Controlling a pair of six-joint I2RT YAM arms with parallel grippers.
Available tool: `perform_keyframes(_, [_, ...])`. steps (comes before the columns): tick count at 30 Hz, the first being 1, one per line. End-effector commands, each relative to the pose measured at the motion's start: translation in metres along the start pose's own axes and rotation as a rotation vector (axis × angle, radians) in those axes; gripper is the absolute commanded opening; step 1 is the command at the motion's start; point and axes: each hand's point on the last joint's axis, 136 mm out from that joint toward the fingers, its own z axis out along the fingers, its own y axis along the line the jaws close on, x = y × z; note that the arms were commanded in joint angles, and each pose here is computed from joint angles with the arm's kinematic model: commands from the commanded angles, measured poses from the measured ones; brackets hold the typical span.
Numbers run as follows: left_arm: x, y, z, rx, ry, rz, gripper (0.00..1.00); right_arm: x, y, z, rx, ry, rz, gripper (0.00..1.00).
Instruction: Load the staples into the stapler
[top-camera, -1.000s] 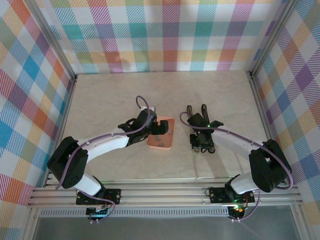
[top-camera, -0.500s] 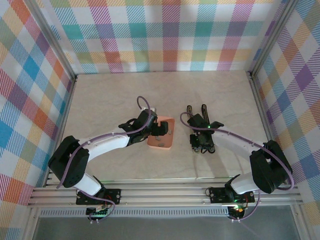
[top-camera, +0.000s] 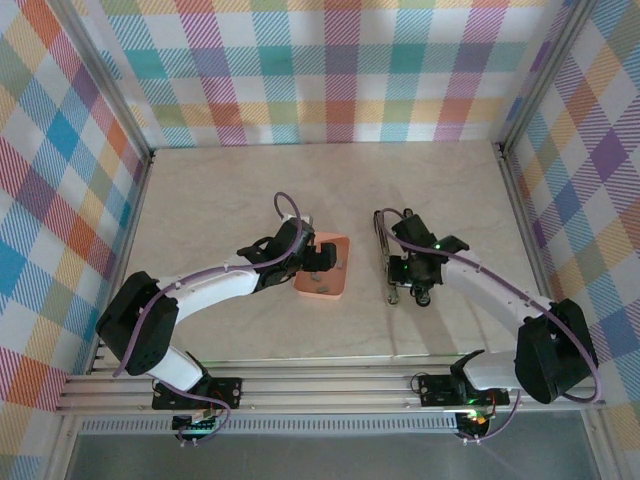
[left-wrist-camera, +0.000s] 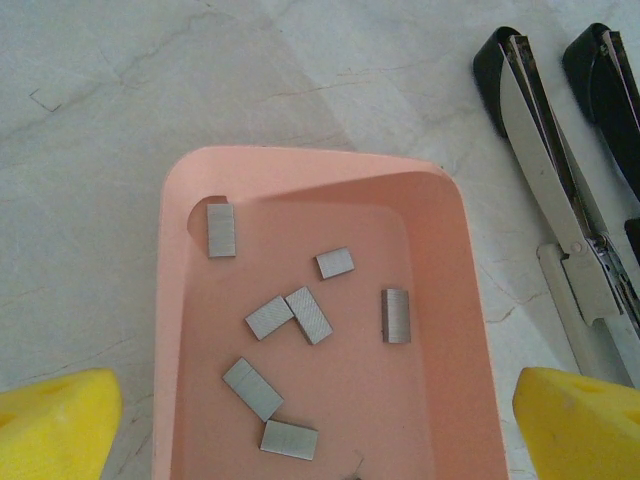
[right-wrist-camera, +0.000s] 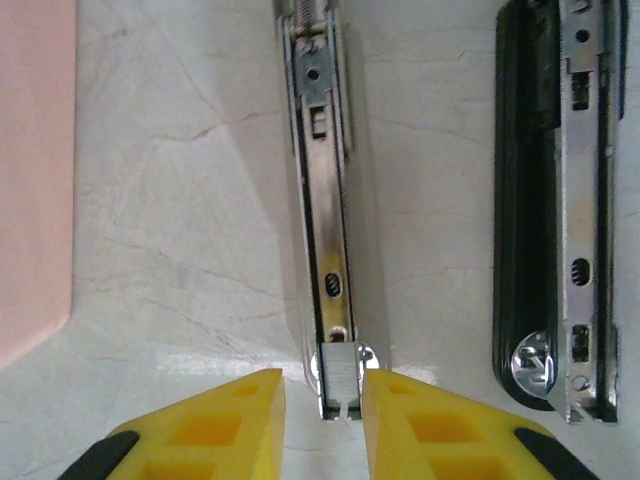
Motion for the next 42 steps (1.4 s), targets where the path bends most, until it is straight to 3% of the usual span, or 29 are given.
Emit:
perform_keyframes(1, [-0.004,-0.010,0.000,0.017,0.002,0.012,1.00,0.005,0.005,0.007,-0.046,0.072,0.061,0.26])
perform_keyframes(22, [-0.004,-0.013,0.003,0.024,0.010,0.013,1.00,0.019,-0.004,0.030,-0.017,0.152,0.101,0.22])
perform_keyframes(42, [-0.005,-0.016,0.004,0.033,0.007,0.013,1.00,0.021,0.011,0.033,-0.095,0.179,0.105,0.21])
